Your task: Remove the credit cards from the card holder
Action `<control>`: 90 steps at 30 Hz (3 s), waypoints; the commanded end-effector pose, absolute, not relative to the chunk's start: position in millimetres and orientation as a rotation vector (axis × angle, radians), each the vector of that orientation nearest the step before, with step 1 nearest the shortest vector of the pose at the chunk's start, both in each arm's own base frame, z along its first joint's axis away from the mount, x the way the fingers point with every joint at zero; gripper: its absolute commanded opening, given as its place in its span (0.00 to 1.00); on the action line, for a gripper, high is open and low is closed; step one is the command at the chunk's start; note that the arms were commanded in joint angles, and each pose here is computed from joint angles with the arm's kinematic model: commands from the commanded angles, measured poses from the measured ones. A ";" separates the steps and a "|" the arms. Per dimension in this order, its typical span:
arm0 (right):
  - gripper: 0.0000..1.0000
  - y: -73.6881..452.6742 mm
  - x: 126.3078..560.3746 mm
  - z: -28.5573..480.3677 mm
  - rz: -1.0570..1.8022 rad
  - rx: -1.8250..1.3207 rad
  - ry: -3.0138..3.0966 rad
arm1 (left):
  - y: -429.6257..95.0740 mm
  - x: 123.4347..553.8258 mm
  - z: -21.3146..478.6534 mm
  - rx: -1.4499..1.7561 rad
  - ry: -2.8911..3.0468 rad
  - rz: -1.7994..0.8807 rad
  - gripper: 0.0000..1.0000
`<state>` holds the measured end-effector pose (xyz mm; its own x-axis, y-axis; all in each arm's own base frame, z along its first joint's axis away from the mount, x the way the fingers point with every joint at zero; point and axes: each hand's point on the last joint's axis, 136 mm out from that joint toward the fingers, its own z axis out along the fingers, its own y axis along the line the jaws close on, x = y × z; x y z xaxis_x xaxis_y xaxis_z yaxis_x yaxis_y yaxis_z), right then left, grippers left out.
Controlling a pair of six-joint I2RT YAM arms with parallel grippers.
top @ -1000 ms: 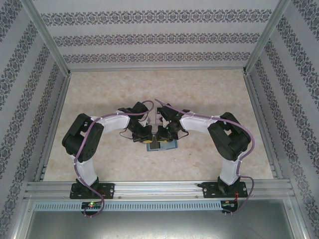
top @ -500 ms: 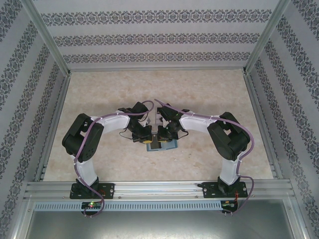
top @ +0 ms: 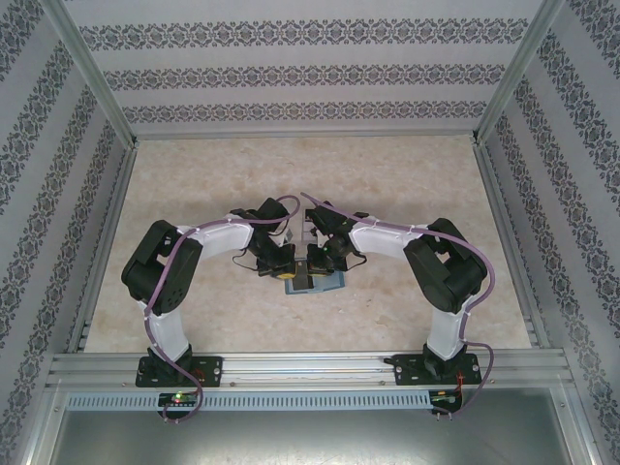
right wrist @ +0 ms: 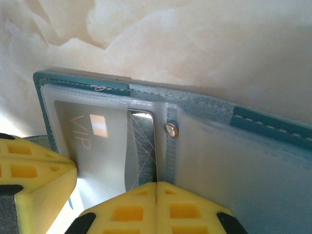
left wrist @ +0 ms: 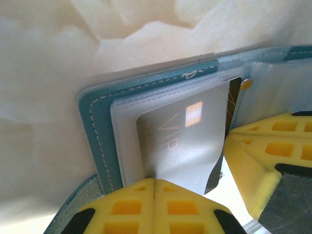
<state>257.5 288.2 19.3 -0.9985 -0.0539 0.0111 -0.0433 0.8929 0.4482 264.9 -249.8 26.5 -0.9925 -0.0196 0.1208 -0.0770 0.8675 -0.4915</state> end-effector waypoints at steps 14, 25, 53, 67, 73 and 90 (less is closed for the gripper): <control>0.04 270.4 256.0 13.8 -0.671 0.016 -3.047 | -236.0 258.2 28.9 0.062 -2.949 0.641 0.02; 0.14 272.3 260.3 19.2 -0.747 -0.005 -3.045 | -229.7 252.6 11.3 0.033 -2.943 0.517 0.00; 0.25 290.6 255.8 15.2 -0.954 -0.019 -2.918 | -214.6 238.9 -8.0 -0.064 -2.895 0.288 0.00; 0.23 296.7 255.3 22.5 -1.003 0.022 -2.911 | -216.3 237.7 -9.4 -0.068 -2.889 0.287 0.00; 0.21 298.5 257.6 32.3 -1.062 0.035 -2.926 | -215.8 236.9 -10.5 -0.069 -2.887 0.286 0.00; 0.10 303.2 261.8 47.1 -1.224 0.034 -2.908 | -216.9 236.6 -11.2 -0.071 -2.884 0.284 0.00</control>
<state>258.2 293.6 29.6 -0.9999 -0.0072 0.0115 0.0022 0.7489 0.6627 262.8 -244.0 22.5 -0.9889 0.0691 0.1314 0.0185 0.9355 -0.3528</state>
